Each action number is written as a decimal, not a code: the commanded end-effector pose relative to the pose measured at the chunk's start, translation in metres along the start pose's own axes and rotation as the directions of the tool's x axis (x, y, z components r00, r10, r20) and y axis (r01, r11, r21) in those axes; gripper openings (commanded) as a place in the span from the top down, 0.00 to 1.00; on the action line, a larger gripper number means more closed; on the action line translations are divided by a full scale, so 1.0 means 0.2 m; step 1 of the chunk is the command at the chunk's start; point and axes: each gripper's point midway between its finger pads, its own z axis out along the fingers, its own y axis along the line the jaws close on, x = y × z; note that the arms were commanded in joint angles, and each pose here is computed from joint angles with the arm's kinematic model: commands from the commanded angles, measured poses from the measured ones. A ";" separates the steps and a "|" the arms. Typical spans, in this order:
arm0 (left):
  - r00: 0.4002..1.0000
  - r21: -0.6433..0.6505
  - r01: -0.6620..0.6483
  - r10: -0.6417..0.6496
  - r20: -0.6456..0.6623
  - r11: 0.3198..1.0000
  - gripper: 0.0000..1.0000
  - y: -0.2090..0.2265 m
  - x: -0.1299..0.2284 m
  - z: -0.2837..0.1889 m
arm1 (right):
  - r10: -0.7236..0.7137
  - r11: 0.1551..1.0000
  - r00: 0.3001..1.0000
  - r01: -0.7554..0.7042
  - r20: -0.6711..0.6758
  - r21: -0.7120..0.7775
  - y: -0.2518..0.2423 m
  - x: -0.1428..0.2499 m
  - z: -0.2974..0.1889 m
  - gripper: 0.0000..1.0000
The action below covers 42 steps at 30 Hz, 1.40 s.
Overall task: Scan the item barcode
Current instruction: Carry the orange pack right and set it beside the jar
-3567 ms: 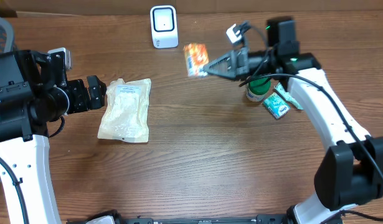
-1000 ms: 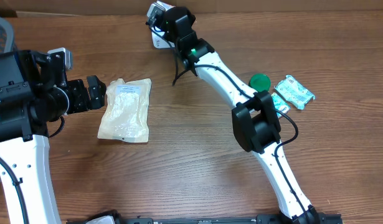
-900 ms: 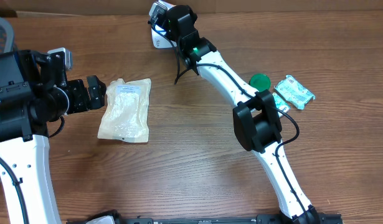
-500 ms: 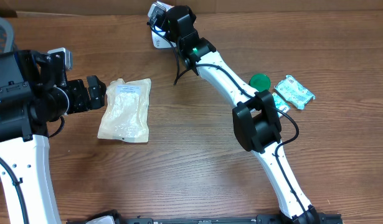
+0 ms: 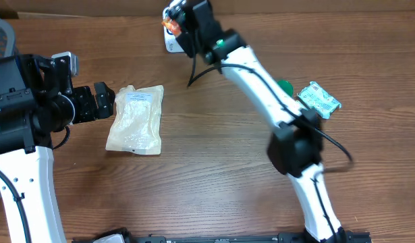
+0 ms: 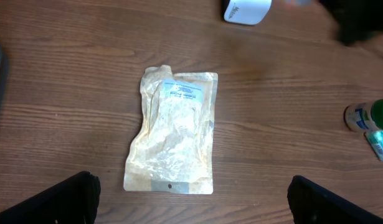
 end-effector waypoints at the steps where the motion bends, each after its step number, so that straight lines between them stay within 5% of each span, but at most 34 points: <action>1: 1.000 -0.005 -0.015 0.015 0.020 1.000 0.01 0.00 -0.03 -0.02 | 0.349 0.935 0.937 -0.349 -0.003 -0.068 -0.06 -0.13 -0.53 0.96; 5: 1.000 -0.005 -0.015 0.015 0.020 1.000 0.00 0.00 -0.03 -0.02 | 0.503 0.863 0.835 -0.499 -0.222 0.076 -0.19 0.19 -0.71 0.96; 8: 1.000 -0.005 -0.015 0.015 0.020 1.000 0.01 0.00 -0.03 -0.02 | 0.672 0.740 0.665 -0.618 -0.326 0.264 -0.44 0.48 -0.78 0.96; 16: 1.000 -0.005 -0.015 0.015 0.020 1.000 0.01 0.00 -0.03 -0.02 | 0.847 0.531 0.395 -0.669 -0.356 0.520 -0.89 1.01 -0.85 0.96; 23: 1.000 -0.005 -0.015 0.015 0.020 1.000 0.01 0.00 -0.03 -0.02 | 0.887 0.411 0.169 -0.714 -0.430 0.567 -0.92 1.40 -0.81 0.96; 32: 1.000 -0.005 -0.015 0.015 0.020 1.000 0.00 0.00 -0.03 -0.02 | 0.825 0.472 0.141 -0.703 -0.548 0.531 -0.80 1.53 -0.79 0.96; 36: 1.000 -0.005 -0.015 0.015 0.020 1.000 0.00 0.00 -0.03 -0.02 | 0.800 0.499 0.134 -0.689 -0.585 0.525 -0.77 1.55 -0.83 0.62; 42: 1.000 -0.005 -0.015 0.015 0.020 1.000 0.00 0.00 -0.03 -0.02 | 0.793 0.518 0.168 -0.691 -0.586 0.504 -0.80 1.45 -0.90 0.55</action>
